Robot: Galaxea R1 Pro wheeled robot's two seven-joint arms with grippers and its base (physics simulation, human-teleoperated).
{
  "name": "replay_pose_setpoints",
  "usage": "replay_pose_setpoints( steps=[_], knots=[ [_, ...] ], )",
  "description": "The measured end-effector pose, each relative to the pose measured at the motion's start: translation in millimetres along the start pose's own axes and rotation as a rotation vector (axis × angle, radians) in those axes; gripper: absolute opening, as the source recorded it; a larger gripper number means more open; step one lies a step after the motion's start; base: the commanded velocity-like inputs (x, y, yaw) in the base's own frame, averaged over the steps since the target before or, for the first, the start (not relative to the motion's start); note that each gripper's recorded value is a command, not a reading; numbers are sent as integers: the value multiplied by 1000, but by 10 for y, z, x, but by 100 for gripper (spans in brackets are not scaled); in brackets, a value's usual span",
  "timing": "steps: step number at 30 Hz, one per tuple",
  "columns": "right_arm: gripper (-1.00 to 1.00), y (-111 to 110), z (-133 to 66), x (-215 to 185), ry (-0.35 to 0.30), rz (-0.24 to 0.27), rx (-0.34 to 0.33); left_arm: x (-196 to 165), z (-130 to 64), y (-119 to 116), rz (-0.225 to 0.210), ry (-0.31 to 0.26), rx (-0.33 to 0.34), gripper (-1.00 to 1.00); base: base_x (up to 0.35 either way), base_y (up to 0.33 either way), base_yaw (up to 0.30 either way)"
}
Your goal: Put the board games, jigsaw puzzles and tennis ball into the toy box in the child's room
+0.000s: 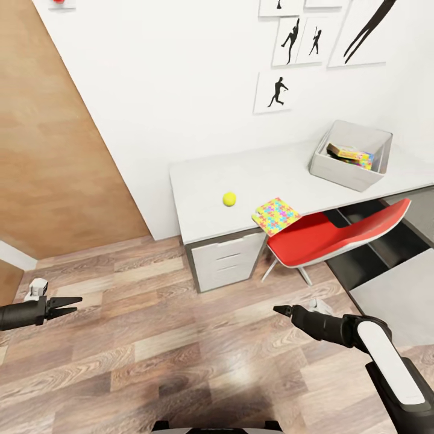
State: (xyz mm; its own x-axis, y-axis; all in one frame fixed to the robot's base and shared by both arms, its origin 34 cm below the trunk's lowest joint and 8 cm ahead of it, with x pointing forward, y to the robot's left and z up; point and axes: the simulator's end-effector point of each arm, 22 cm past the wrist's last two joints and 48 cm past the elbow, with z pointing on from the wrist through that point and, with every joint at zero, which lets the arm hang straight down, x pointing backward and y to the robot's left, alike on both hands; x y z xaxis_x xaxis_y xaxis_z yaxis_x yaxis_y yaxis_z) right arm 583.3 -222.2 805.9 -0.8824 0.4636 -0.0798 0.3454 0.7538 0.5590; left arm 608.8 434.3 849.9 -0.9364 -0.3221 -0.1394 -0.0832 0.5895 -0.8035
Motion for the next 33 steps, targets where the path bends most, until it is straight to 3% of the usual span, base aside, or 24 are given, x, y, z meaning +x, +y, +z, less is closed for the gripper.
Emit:
replay_pose_setpoints(
  steps=[11, 23, 33],
  knots=[
    [100, -3, -43, -22, -6, -1, 3, -36, -41, -76, 15, -10, 6, 100, 0, -5, 62],
    [100, 43, -98, -56, -18, -8, -3, -61, -70, -140, 26, -17, 11, 100, 0, -195, 49],
    [100, 61, -94, -52, -18, -7, -7, -62, -73, -144, 27, -17, 12, 100, 0, -17, 2]
  ],
)
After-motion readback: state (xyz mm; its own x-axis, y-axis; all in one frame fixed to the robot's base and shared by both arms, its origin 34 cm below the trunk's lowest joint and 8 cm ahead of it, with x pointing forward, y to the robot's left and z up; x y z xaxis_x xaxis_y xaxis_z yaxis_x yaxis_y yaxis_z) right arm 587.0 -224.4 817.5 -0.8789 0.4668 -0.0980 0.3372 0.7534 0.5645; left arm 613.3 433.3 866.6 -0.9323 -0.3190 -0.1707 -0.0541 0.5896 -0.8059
